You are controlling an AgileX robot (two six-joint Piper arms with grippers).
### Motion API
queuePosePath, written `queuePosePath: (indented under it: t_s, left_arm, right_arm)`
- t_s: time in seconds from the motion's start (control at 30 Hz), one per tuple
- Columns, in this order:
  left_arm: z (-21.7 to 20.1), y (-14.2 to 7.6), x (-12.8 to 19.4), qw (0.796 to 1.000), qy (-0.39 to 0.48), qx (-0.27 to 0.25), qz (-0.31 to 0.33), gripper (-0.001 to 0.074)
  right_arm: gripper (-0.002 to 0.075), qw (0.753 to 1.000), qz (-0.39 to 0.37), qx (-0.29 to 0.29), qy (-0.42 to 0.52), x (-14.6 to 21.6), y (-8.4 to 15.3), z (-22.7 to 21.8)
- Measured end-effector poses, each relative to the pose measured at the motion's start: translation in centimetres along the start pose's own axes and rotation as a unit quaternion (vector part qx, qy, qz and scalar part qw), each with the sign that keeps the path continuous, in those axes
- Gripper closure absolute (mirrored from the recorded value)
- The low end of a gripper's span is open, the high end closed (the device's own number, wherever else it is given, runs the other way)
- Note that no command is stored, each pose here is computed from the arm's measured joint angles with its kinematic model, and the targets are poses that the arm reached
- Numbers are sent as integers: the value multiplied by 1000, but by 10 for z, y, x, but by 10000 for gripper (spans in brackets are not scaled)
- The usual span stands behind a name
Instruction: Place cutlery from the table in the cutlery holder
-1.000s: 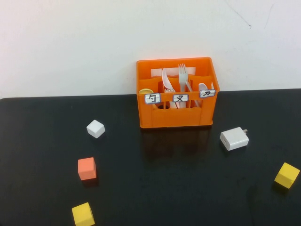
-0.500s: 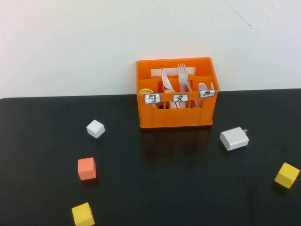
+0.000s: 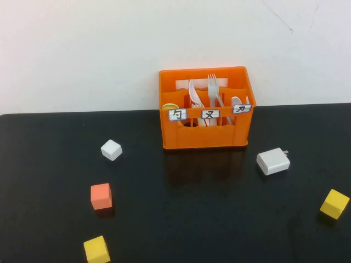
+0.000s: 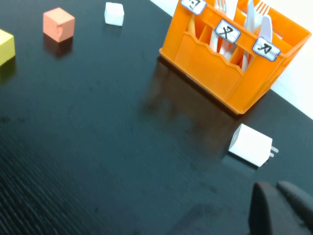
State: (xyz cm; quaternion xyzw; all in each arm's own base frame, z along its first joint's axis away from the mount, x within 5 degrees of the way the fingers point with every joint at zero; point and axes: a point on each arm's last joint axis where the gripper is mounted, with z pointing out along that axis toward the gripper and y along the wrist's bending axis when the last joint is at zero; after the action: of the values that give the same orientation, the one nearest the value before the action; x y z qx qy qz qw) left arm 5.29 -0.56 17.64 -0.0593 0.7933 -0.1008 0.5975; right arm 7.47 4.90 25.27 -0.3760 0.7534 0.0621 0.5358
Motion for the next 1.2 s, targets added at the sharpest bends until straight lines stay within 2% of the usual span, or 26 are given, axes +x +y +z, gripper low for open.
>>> queuePosePath:
  t_s: [0.47,0.67,0.9,1.2]
  left_arm:
    - [0,0,0,1000,1,0,-1,737]
    - [0,0,0,1000,1,0,-1,737]
    - [0,0,0,1000,1,0,-1,737]
    - [0,0,0,1000,1,0,-1,737]
  right_arm:
    - [728,1000,3,5,0,0,-1,-1]
    - [728,996,36,85,0,5,-14,-10]
    - [728,980,71,186,-25,10,-21,-30]
    - [728,965,114,234,28,63,-8,-16]
